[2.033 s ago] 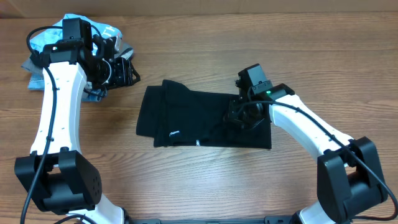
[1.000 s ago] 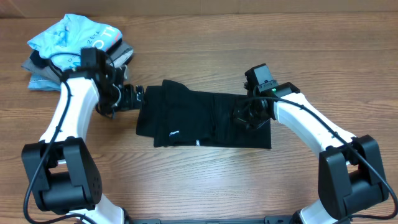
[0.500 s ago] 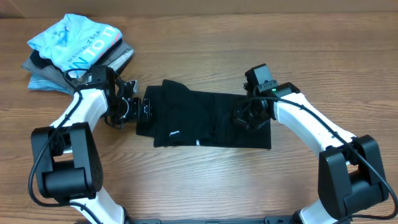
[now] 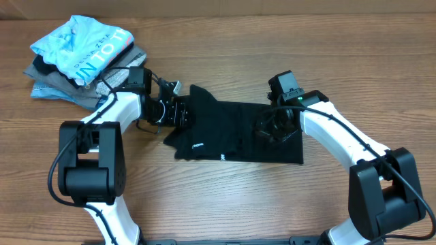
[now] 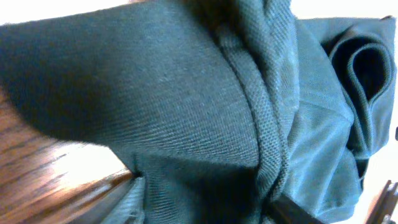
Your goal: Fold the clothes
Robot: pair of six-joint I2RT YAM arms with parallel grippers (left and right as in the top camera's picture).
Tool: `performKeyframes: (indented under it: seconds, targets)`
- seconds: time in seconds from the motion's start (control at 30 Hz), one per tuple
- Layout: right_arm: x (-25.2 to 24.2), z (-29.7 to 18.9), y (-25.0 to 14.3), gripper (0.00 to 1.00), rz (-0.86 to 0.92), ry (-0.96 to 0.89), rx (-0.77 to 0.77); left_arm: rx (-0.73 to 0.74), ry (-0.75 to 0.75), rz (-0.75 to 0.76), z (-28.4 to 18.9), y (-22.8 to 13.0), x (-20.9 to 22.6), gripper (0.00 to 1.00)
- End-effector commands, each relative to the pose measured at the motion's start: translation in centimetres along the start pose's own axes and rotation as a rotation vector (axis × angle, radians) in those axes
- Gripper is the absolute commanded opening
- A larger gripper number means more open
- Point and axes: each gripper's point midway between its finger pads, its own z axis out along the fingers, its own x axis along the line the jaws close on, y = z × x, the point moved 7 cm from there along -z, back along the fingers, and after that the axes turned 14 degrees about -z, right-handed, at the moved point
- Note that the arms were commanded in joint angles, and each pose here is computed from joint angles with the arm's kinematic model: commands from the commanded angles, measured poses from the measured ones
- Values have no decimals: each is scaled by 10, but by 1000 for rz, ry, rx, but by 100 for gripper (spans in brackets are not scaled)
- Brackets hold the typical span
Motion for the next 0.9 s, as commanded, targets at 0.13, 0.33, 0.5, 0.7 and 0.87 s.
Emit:
performKeyframes:
  seconds: [0.13,0.33,0.5,0.7,0.87]
  targets:
    - [0,-2,-3,15,3,2,8,140,179,-152,38,-37,46,19]
    - [1,-16,-3,15,-8,-18,-32,136,177,-176,27,-33,45,4]
    - [-9,-43,-2,15,15,-73,-104,101,174,-216,-29,-10,42,4]
    - [-30,-68,0,16,87,-90,-149,17,181,-201,-112,15,13,4]
    - [-45,-78,4,16,117,-95,-170,-43,187,-167,-158,23,-35,4]
